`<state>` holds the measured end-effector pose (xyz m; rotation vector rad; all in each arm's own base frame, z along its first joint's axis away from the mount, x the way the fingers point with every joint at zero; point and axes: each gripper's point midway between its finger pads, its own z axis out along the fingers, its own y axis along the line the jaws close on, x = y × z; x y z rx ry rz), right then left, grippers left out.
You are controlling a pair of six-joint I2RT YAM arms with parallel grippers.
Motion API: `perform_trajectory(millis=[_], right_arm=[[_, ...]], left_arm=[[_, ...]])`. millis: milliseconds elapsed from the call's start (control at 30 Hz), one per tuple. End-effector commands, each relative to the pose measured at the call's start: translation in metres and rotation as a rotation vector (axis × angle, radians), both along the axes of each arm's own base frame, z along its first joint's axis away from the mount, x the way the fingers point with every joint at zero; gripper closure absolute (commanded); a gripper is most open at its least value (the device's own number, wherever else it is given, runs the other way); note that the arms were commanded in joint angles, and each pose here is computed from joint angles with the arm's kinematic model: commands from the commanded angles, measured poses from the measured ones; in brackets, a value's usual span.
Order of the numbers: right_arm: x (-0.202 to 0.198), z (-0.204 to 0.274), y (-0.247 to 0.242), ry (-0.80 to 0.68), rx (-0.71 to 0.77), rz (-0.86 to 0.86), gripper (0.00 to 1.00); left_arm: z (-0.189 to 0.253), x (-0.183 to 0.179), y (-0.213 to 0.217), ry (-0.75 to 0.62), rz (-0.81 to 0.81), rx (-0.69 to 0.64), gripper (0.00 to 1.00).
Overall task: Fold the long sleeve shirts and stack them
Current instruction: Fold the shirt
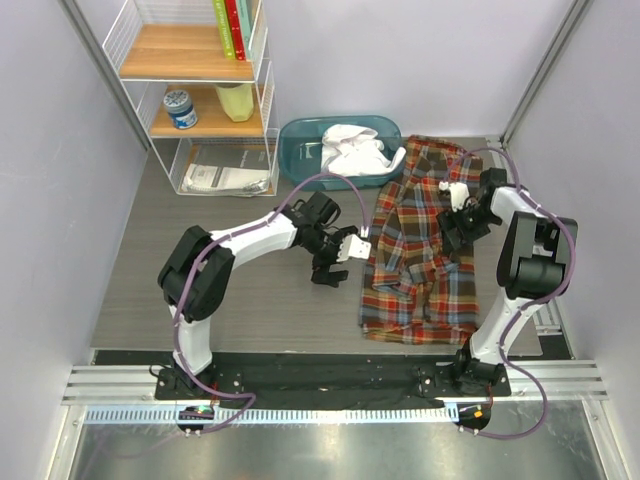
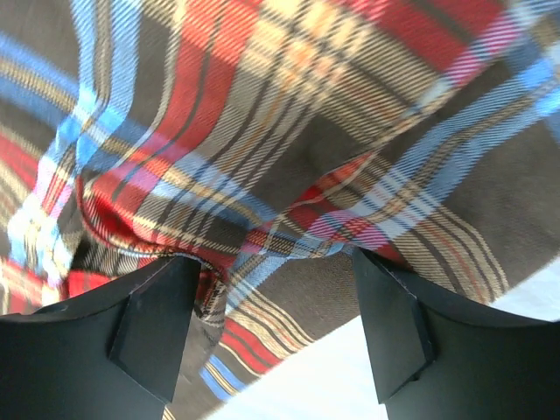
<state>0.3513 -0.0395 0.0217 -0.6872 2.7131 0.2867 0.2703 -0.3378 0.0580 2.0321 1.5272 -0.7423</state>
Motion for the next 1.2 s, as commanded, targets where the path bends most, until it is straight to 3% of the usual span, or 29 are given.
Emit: perform_trajectory(millis=[0,133,367,400,633,900,1167], right_arm=[[0.027,-0.01,-0.026,-0.047,-0.067,0.031,0.23],[0.027,0.037,-0.023,-0.141,-0.025,0.128,0.16],[-0.08,0.097,0.001,-0.349,0.024,0.576,0.08],[-0.098,0.089,0.008,-0.366,0.018,0.706,0.08],[-0.181,0.063,0.042,-0.333,0.127,0.98,0.08],[-0.217,0.027,0.036,-0.219,0.107,1.089,0.08],[-0.213,0.002,0.027,-0.206,0.042,1.058,0.08]], left_arm=[[0.019,0.014,-0.013,-0.006,0.034,-0.064,0.07],[0.033,0.013,-0.024,0.019,0.064,-0.087,0.08],[0.039,-0.037,-0.046,0.051,0.031,-0.06,0.06],[0.04,-0.04,-0.052,0.041,0.028,-0.072,0.06],[0.019,-0.082,-0.075,-0.036,-0.029,-0.021,0.04],[0.009,-0.084,-0.093,-0.085,-0.01,-0.025,0.05],[-0.006,-0.105,-0.103,-0.122,-0.063,-0.014,0.06]])
